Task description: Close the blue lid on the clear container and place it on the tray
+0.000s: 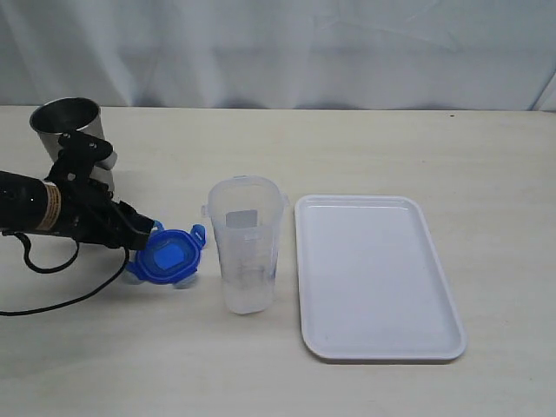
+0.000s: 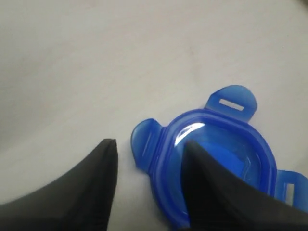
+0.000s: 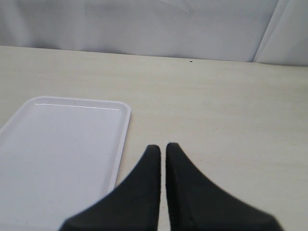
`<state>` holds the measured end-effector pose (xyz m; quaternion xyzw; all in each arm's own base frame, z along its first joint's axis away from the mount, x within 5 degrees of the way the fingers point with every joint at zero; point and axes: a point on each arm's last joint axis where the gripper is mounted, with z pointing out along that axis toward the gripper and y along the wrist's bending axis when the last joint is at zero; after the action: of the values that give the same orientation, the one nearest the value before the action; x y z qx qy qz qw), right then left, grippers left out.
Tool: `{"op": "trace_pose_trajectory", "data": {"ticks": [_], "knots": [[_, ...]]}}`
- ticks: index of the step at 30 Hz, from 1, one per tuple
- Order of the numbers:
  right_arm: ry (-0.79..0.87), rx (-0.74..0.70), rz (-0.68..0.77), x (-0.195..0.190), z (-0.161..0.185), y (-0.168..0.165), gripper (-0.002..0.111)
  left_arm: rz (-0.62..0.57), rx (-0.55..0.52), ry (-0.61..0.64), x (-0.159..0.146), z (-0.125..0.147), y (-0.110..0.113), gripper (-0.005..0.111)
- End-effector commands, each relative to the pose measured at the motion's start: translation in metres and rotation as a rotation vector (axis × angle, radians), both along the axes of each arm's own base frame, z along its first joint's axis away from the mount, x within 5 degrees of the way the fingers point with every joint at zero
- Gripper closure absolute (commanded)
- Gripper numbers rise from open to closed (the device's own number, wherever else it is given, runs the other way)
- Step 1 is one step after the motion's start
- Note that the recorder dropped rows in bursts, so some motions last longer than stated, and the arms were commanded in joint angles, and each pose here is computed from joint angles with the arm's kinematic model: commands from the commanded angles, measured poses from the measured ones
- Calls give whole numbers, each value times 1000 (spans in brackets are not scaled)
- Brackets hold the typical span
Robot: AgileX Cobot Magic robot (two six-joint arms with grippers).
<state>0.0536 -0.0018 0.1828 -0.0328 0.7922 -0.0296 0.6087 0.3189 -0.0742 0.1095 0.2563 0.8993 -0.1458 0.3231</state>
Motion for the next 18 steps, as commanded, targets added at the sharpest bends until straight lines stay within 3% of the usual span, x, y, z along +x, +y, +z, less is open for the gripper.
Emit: {"op": "trace_pose_trajectory", "data": {"ticks": [1, 6, 11, 18], "knots": [[-4, -4, -5, 0, -1, 0, 104, 38, -22, -49, 4, 5, 1, 65], [-4, -4, -5, 0, -1, 0, 104, 31, -50, -51, 5, 1, -2, 65], [-4, -4, -5, 0, -1, 0, 104, -26, -69, -28, 4, -19, -6, 65], [-4, -4, -5, 0, -1, 0, 104, 20, -86, -119, 12, -18, -5, 65]]}}
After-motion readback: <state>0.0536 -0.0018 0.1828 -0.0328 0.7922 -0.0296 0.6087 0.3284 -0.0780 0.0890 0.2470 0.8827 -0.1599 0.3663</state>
